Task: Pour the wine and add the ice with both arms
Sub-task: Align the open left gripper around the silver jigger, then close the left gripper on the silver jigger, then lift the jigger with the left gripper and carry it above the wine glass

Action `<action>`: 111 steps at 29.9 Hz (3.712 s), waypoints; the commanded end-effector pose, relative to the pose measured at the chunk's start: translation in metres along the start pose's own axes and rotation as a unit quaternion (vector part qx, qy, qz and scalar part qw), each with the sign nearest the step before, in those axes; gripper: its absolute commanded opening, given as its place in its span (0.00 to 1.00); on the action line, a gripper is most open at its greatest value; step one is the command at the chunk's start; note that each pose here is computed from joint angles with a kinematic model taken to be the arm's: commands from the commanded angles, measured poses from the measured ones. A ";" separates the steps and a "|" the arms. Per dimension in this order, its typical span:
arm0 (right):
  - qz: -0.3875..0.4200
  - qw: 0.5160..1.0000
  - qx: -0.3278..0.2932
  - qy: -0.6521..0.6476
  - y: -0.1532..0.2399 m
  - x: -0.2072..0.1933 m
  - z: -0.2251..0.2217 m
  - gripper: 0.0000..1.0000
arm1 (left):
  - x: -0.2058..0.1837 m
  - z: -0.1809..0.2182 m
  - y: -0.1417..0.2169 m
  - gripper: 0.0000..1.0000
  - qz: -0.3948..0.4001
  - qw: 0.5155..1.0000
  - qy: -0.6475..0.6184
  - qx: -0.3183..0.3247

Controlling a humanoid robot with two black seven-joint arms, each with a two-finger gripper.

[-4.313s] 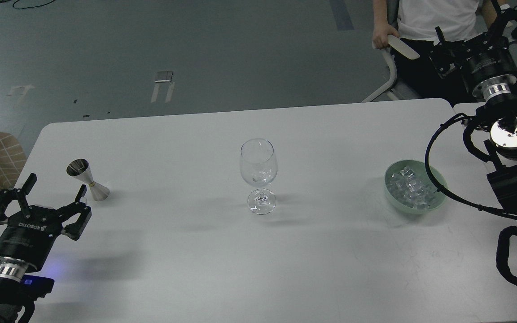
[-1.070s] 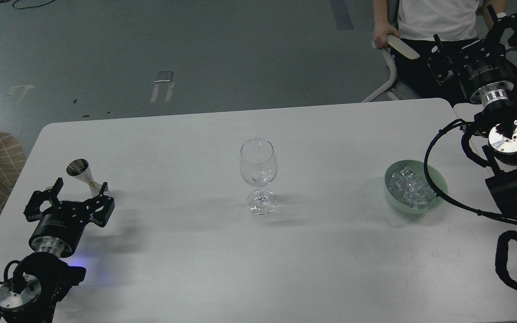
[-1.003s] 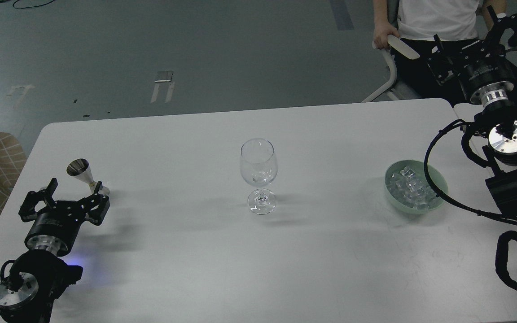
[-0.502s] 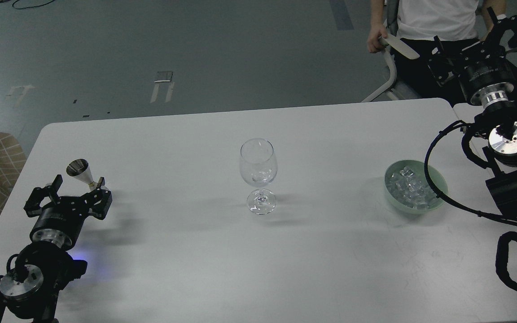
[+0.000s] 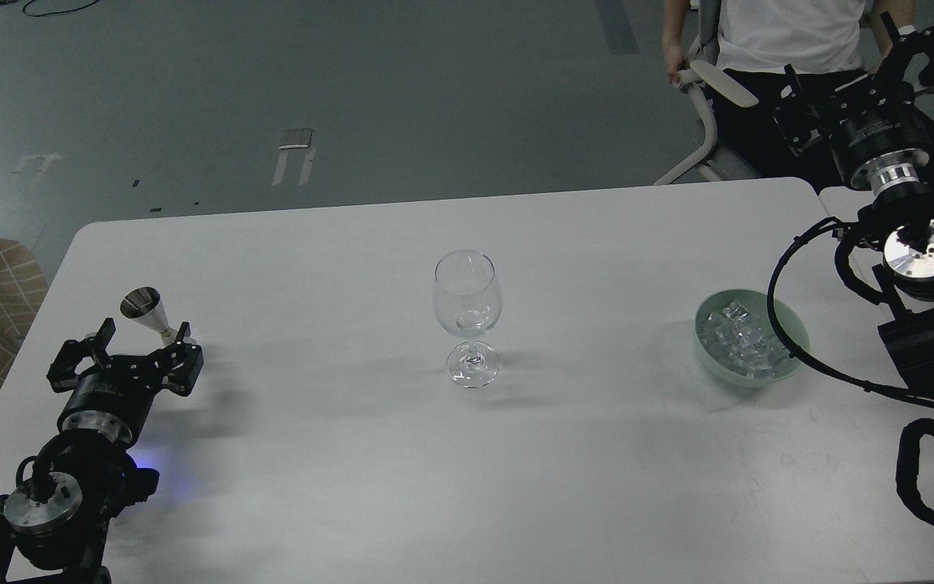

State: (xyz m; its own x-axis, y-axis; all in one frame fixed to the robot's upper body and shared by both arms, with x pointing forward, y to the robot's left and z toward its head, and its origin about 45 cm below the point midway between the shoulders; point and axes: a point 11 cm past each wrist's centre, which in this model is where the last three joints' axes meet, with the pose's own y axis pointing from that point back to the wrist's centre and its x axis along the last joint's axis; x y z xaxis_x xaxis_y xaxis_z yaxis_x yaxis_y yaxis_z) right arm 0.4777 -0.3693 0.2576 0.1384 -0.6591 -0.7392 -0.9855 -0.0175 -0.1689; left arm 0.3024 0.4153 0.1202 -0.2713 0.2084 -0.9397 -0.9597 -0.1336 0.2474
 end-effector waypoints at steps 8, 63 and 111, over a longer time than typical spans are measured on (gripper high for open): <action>0.001 1.000 0.000 0.000 0.000 0.001 0.000 1.00 | 0.006 -0.001 -0.008 0.92 0.011 1.000 -0.002 0.002; 0.016 1.000 -0.001 0.005 0.001 0.005 -0.001 1.00 | 0.028 -0.007 -0.019 0.57 0.005 1.000 0.002 0.007; 0.017 1.000 -0.002 0.006 0.002 0.006 -0.001 1.00 | 0.010 -0.011 -0.023 0.17 -0.039 0.999 -0.002 0.017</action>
State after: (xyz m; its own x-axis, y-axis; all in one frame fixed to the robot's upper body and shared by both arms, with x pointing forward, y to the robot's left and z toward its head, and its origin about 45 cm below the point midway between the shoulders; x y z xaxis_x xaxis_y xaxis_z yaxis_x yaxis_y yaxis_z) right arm 0.4768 -0.3738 0.2534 0.1046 -0.6678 -0.7369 -0.9898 0.0023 -0.1425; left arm 0.3209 0.4120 0.0999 -0.2060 0.2236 -0.9527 -0.9777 -0.0869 0.1911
